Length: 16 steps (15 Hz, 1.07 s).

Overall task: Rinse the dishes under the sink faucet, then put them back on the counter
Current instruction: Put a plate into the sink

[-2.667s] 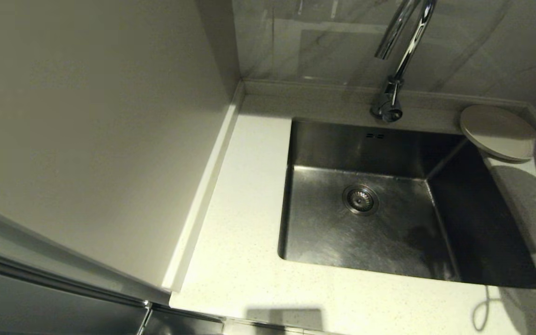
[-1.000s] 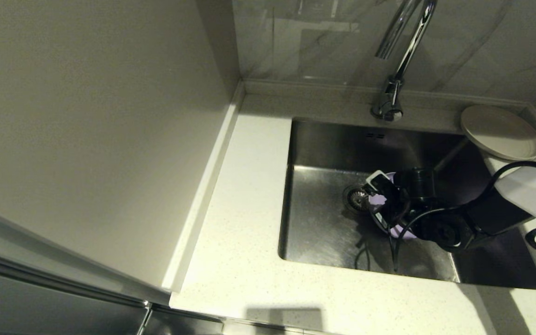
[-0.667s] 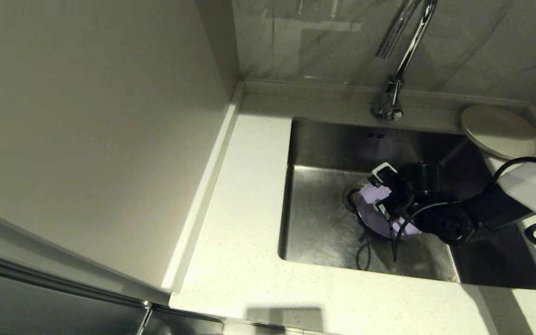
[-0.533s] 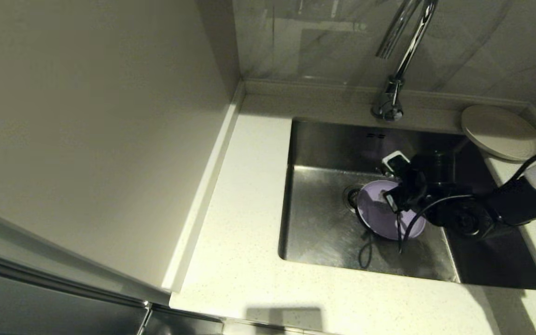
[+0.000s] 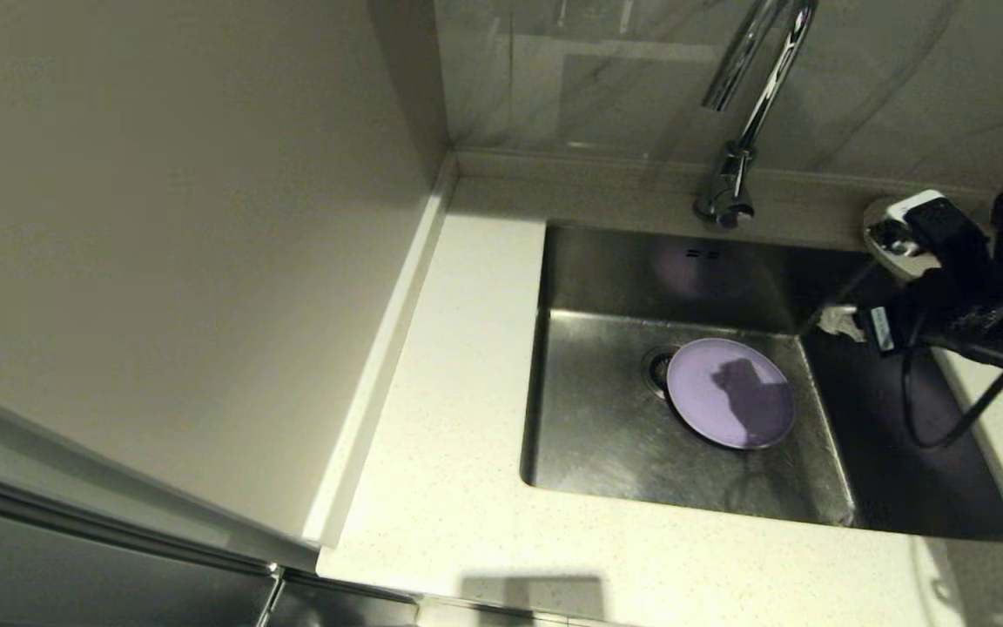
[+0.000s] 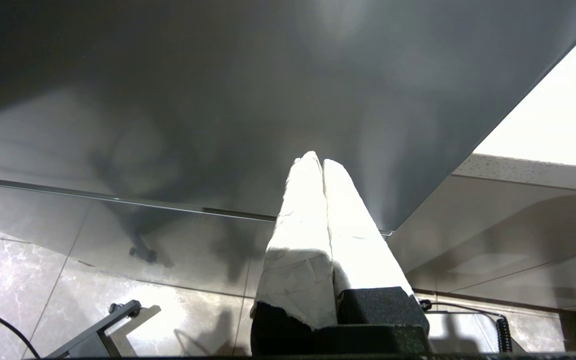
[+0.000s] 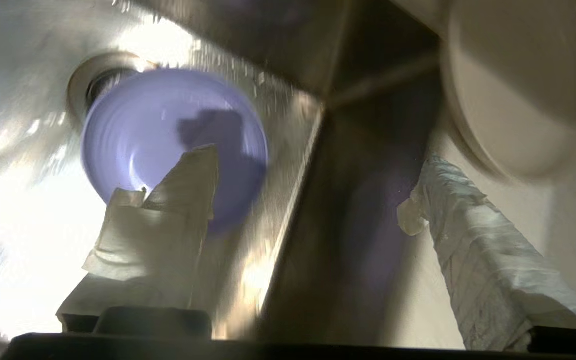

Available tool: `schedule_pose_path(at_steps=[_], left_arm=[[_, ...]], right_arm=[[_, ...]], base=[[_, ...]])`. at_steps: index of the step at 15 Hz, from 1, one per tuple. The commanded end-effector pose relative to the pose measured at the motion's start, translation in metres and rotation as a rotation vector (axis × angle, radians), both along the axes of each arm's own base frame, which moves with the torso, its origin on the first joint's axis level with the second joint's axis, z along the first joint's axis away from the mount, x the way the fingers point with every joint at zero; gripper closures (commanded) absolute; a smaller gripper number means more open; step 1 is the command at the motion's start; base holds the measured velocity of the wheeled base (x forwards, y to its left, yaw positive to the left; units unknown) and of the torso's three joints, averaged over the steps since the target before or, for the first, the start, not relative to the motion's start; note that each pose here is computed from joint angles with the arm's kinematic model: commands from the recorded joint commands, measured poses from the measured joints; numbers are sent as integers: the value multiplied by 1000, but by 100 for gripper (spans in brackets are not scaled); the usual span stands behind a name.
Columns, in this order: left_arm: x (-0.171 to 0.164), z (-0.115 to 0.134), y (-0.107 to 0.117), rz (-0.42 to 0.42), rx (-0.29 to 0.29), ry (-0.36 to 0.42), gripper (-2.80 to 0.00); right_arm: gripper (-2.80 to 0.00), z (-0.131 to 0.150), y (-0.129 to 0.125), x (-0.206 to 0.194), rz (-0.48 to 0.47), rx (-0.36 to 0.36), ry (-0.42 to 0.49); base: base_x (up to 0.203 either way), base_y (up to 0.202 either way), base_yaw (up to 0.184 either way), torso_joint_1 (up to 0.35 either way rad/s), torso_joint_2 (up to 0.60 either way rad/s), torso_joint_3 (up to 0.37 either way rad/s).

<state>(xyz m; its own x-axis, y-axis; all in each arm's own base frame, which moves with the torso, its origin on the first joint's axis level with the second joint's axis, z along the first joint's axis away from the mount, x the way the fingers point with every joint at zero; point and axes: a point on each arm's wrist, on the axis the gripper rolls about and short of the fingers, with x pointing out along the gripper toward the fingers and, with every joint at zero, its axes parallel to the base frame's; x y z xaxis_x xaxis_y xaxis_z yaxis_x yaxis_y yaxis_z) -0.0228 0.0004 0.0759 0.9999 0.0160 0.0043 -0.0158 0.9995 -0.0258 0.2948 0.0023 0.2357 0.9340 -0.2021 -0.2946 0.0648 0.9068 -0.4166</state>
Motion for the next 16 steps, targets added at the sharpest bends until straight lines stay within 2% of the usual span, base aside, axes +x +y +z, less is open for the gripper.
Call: schedule_pose_path(at_steps=[1, 3, 5, 10, 13, 16], left_arm=[[0, 0, 0, 1, 0, -3, 0], [0, 0, 0, 1, 0, -3, 0], [0, 0, 0, 1, 0, -3, 0], [0, 0, 0, 1, 0, -3, 0], [0, 0, 0, 1, 0, -3, 0], [0, 0, 0, 1, 0, -3, 0]], right_arm=[[-280, 30, -7, -47, -17, 20, -18], [-280, 37, -11, -68, -39, 56, 18], [-280, 52, -17, -71, -38, 73, -3], [-280, 114, -33, -60, -9, 144, -64], [-280, 109, -48, -7, -58, 153, -21], [-280, 84, -60, 51, -94, 98, 2]], base=[[0, 0, 0, 0, 0, 0], [0, 0, 0, 0, 0, 0], [0, 0, 0, 0, 0, 0], [0, 0, 0, 0, 0, 0], [0, 0, 0, 0, 0, 0], [0, 0, 0, 0, 0, 0]])
